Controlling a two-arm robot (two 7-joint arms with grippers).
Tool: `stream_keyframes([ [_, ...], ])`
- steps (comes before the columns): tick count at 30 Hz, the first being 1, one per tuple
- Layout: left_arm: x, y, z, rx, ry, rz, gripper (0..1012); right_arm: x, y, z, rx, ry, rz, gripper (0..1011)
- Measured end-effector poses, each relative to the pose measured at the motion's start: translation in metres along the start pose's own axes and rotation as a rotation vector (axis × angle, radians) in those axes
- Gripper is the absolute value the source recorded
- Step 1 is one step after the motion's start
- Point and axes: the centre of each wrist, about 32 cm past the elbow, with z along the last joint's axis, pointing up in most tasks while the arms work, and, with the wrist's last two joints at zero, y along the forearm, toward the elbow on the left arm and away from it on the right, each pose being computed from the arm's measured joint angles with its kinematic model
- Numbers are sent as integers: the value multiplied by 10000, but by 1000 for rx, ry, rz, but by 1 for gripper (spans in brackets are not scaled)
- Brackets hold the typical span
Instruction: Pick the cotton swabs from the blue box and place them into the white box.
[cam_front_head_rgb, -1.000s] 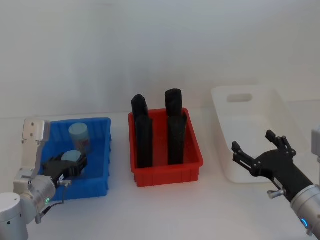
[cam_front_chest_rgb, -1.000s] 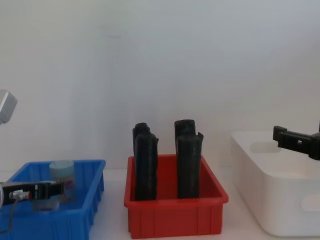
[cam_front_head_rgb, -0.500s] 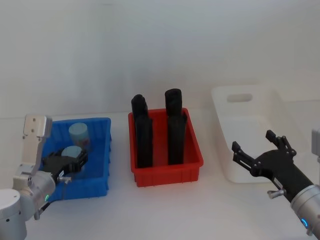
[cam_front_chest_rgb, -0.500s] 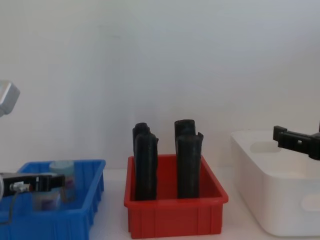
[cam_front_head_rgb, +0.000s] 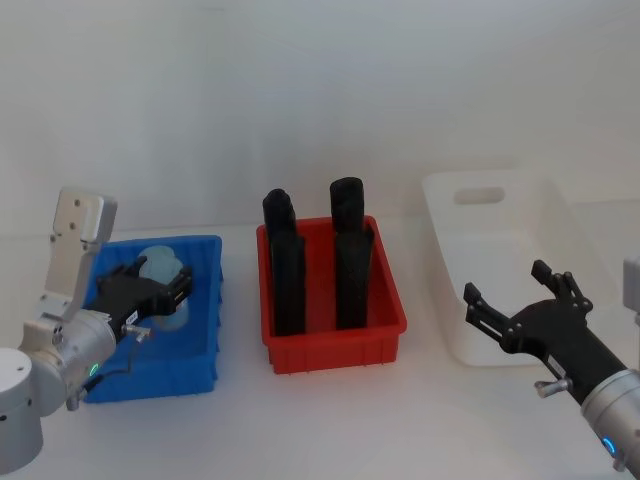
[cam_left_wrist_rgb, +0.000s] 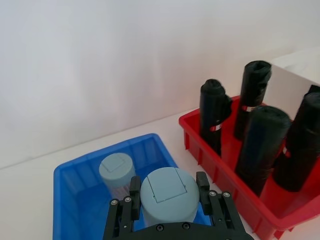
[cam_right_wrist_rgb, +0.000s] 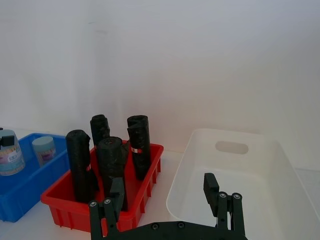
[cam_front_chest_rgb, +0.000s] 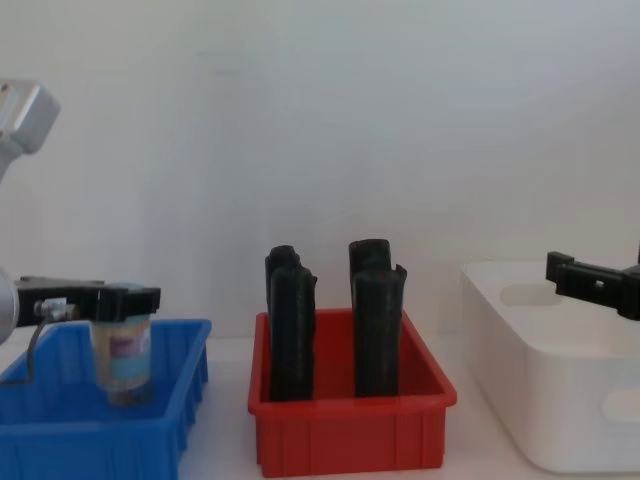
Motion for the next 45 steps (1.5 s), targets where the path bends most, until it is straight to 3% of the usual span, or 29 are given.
stream_keyframes([
  [3,-13,22,71,-7,-9,-26,670,0,0,0,0,0,0,1001],
  [4,-23,41,126,-14,-15,-45,670,0,0,0,0,0,0,1001],
  [5,-23,41,126,-14,-15,-45,670,0,0,0,0,0,0,1001],
  [14,-81,142,463,-32,-44,-173,671,0,0,0,0,0,0,1001],
  [24,-133,210,729,-34,-62,-309,670,0,0,0,0,0,0,1001],
  [36,-205,223,921,-33,-71,-471,670,0,0,0,0,0,0,1001],
  [45,-237,227,980,-33,-73,-523,670,0,0,0,0,0,0,1001],
])
